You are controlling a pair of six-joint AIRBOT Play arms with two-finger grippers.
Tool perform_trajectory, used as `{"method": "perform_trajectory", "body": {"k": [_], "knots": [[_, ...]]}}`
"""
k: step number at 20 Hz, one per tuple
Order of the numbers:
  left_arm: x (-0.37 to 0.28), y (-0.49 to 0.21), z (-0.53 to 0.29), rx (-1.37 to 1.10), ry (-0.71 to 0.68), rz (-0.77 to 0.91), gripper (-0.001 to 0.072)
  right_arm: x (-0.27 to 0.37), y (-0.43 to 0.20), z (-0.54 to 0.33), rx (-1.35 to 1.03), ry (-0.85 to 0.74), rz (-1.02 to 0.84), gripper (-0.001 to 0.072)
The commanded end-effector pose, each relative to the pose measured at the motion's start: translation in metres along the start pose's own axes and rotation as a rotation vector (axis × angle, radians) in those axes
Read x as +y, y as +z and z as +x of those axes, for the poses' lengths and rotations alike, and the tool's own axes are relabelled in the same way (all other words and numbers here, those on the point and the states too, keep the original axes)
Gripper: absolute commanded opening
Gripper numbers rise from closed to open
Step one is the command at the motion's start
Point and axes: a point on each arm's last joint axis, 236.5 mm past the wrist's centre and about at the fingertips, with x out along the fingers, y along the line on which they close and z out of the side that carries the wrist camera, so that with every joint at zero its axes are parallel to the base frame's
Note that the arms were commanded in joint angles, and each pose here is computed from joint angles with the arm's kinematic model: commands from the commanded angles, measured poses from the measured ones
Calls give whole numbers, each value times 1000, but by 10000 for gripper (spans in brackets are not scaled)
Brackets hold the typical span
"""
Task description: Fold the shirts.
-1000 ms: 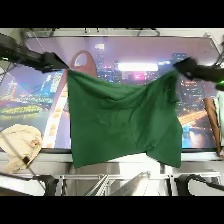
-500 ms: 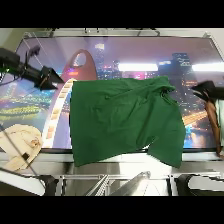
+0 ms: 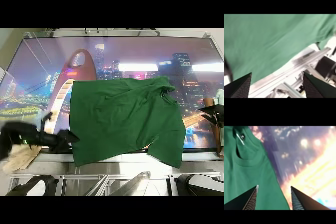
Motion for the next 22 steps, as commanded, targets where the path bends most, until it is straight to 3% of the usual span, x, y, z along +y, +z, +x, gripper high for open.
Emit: {"method": "perform_trajectory", "body": {"k": [1, 10, 14, 18, 22], "knots": [[33, -28, 30, -75, 20, -77, 692, 13, 4, -1, -40, 69, 8, 463], [20, -13, 11, -181, 43, 13, 692, 18, 0, -1, -23, 90, 12, 463], [7, -18, 0, -234, 28, -16, 692, 18, 0, -1, -23, 90, 12, 463], [34, -16, -13, -314, 163, -75, 691, 18, 0, -1, -23, 90, 12, 463], [45, -20, -4, -314, 167, -102, 691, 19, 0, -2, -21, 94, 13, 463]]}}
